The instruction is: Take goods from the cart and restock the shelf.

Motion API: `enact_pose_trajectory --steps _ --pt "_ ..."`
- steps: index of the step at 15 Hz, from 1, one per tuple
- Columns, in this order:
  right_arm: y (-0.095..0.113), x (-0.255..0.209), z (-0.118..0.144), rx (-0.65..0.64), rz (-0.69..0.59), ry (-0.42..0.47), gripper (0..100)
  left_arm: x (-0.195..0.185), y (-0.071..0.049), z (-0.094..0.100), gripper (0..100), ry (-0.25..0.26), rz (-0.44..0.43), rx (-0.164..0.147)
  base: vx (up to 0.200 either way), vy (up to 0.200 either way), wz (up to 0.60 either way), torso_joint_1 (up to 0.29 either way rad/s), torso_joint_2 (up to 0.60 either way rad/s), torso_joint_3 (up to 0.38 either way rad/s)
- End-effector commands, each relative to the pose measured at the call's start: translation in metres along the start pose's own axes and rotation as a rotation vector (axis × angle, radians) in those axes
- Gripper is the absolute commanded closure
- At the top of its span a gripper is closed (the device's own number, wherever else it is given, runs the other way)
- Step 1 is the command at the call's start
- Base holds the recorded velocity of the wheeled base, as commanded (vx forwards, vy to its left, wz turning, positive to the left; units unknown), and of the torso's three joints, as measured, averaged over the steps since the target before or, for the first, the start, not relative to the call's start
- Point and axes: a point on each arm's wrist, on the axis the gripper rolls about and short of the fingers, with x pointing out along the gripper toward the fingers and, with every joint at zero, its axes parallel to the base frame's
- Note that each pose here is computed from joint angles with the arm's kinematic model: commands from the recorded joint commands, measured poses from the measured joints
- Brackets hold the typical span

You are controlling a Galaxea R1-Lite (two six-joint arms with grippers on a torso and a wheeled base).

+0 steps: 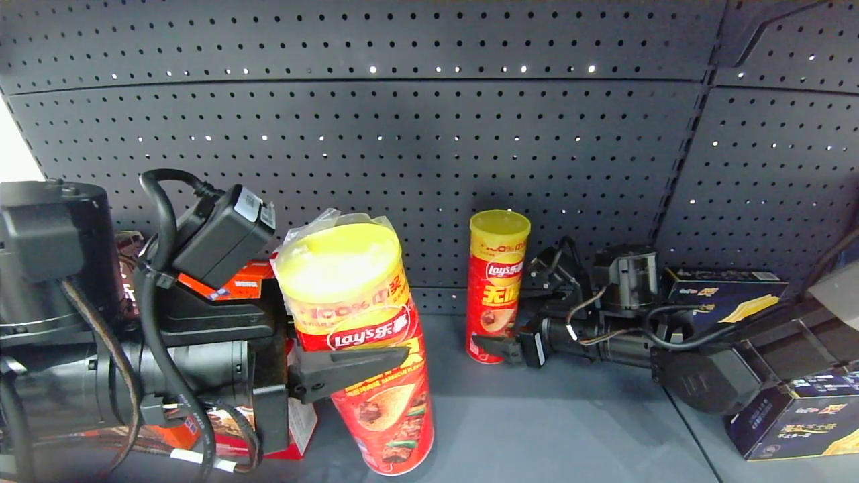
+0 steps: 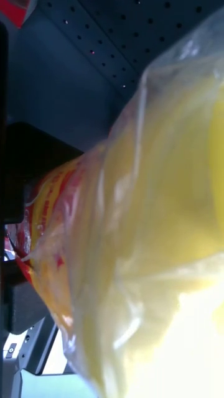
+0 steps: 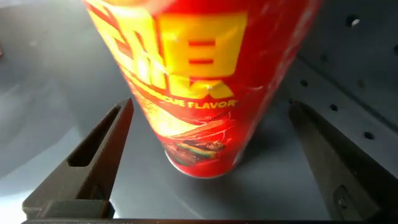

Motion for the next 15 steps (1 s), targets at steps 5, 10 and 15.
enact_pose_trajectory --steps 5,10,15 --pt "-0.003 0.016 -0.012 0.010 0.008 0.031 0 -0.001 0.002 -0.001 100 0.001 0.008 -0.003 0.000 0.000 0.00 0.000 0.00 0.000" --pt "-0.001 0.022 -0.013 0.003 0.017 0.013 100 -0.001 0.002 -0.001 100 0.001 0.008 -0.003 0.000 0.000 0.00 0.000 0.00 0.000" --pt "0.001 0.018 -0.010 0.000 0.012 0.008 100 -0.001 0.001 -0.001 100 0.002 0.008 -0.004 0.000 0.000 0.00 0.000 0.00 0.000"
